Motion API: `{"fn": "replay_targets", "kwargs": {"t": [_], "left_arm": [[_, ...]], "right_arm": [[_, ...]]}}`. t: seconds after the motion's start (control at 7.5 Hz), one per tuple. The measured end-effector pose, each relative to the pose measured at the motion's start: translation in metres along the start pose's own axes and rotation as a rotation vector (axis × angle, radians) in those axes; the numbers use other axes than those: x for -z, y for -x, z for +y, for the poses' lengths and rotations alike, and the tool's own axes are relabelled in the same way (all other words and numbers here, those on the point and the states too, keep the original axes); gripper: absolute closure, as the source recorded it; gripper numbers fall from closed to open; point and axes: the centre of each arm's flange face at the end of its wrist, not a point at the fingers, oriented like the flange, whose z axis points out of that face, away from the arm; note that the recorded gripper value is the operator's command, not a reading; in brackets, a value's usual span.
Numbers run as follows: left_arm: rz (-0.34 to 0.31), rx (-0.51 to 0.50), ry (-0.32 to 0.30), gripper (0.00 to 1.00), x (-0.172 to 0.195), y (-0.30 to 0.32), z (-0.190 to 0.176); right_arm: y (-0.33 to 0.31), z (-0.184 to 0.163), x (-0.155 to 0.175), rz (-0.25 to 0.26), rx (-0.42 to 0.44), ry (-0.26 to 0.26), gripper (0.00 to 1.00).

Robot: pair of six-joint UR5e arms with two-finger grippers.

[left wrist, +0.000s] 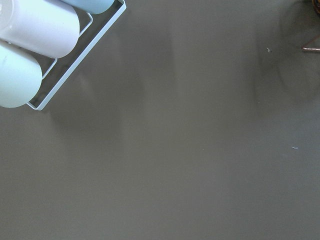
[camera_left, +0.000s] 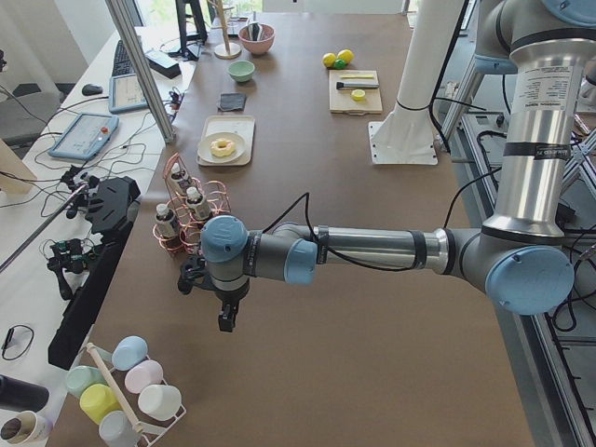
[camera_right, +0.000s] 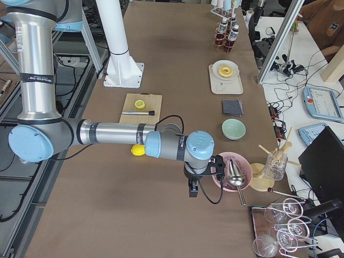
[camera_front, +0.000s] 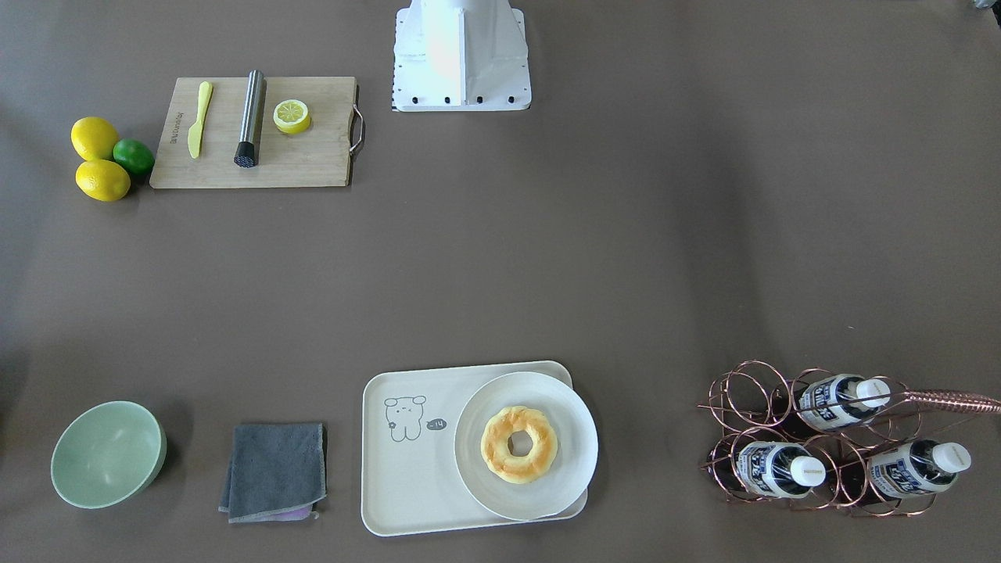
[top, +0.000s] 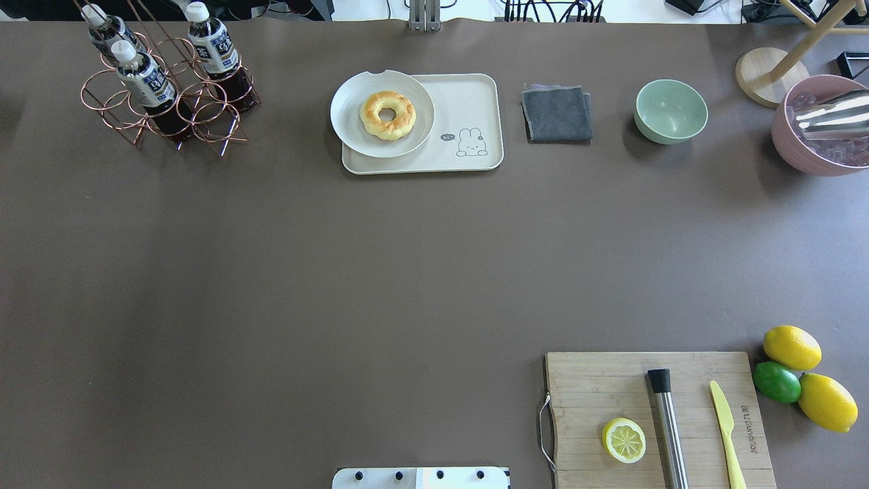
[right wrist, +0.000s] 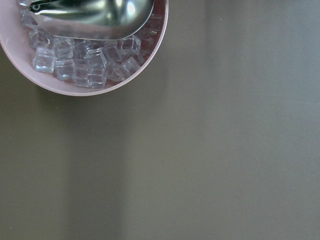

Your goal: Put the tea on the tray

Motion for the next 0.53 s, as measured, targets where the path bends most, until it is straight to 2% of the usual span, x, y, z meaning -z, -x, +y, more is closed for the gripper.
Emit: {"fn": "replay_targets", "kwargs": {"t": [0.53], "left_arm": [[-0.001,0.002,-0.003,0.02,0.0012,0.001,0.0011]], "right_arm": [[-0.0002,0.0013,-0.0008,-0.003,-0.001,0.001,0.0]]}}
